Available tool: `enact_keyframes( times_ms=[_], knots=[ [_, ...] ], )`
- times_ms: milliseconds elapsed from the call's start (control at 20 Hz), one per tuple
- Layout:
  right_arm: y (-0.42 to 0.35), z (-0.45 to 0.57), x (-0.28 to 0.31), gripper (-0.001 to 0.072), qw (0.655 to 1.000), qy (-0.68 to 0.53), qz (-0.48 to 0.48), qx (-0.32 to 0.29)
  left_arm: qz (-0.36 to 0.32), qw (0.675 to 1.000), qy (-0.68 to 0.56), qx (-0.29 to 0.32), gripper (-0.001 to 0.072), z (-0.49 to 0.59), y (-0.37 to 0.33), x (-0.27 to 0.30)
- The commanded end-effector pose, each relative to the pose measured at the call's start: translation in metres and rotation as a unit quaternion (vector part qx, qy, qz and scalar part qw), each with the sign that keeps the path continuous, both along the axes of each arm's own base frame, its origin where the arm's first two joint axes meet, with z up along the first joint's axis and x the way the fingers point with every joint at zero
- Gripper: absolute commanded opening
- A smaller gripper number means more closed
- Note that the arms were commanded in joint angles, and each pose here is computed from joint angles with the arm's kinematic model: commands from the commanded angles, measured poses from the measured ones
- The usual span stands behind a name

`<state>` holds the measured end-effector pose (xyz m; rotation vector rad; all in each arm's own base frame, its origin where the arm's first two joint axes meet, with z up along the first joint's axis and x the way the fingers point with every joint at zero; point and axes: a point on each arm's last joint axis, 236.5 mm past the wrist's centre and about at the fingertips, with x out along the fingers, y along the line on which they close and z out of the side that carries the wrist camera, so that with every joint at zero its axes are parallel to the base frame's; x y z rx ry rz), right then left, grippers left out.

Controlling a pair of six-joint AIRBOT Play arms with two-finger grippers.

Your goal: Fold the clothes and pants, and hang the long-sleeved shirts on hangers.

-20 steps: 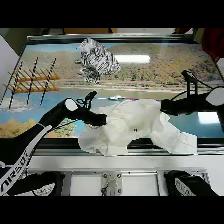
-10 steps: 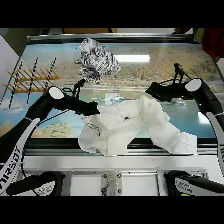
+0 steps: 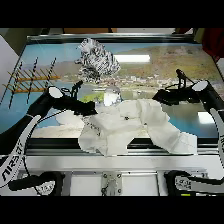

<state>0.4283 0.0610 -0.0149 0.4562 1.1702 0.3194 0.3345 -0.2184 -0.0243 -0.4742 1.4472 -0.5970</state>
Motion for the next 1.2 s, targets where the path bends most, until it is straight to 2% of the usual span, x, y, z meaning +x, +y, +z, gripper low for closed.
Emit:
enact_keyframes(
  times_ms=[0,200,500,550,600,700,800,900,1000,1100,1150],
  knots=[
    [0.012,-0.009,-0.002,0.0470,0.995,-0.031,0.086,-0.030,-0.010,1.000,0.004,0.001,0.0011,-0.004,-0.007,-0.004],
    [0.044,-0.032,-0.012,0.0469,0.989,-0.015,0.147,-0.031,-0.010,1.000,0.003,0.002,0.0011,-0.004,-0.007,-0.004],
    [0.071,-0.052,-0.023,0.0459,0.983,0.009,0.179,-0.025,-0.008,1.000,0.002,0.002,0.0011,-0.004,-0.006,-0.003],
    [0.074,-0.054,-0.024,0.0373,0.983,0.010,0.181,-0.024,-0.008,1.000,0.002,0.002,0.0011,-0.004,-0.006,-0.003],
    [0.076,-0.054,-0.024,0.0235,0.983,0.011,0.183,-0.024,-0.008,1.000,0.002,0.002,0.0011,-0.004,-0.006,-0.003],
    [0.073,-0.050,-0.022,0.0011,0.983,0.006,0.181,-0.027,-0.006,1.000,0.003,0.001,0.0011,-0.003,-0.005,-0.002],
    [0.057,-0.025,-0.006,0.0011,0.990,-0.007,0.137,-0.039,0.014,1.000,-0.015,-0.003,0.0010,0.014,0.005,0.008],
    [0.036,0.041,0.020,0.0011,0.992,-0.065,0.092,-0.057,0.046,0.994,-0.091,-0.023,0.0010,0.079,0.020,0.041],
    [0.026,0.147,0.034,0.0011,0.985,-0.150,0.061,-0.054,0.074,0.970,-0.228,-0.048,0.0010,0.197,0.032,0.073],
    [0.027,0.270,0.027,0.0010,0.964,-0.258,0.038,-0.048,0.082,0.914,-0.390,-0.076,0.0010,0.339,0.037,0.071],
    [0.029,0.330,0.015,0.0010,0.946,-0.320,0.029,-0.047,0.082,0.874,-0.470,-0.091,0.0010,0.411,0.037,0.053]
  ],
)
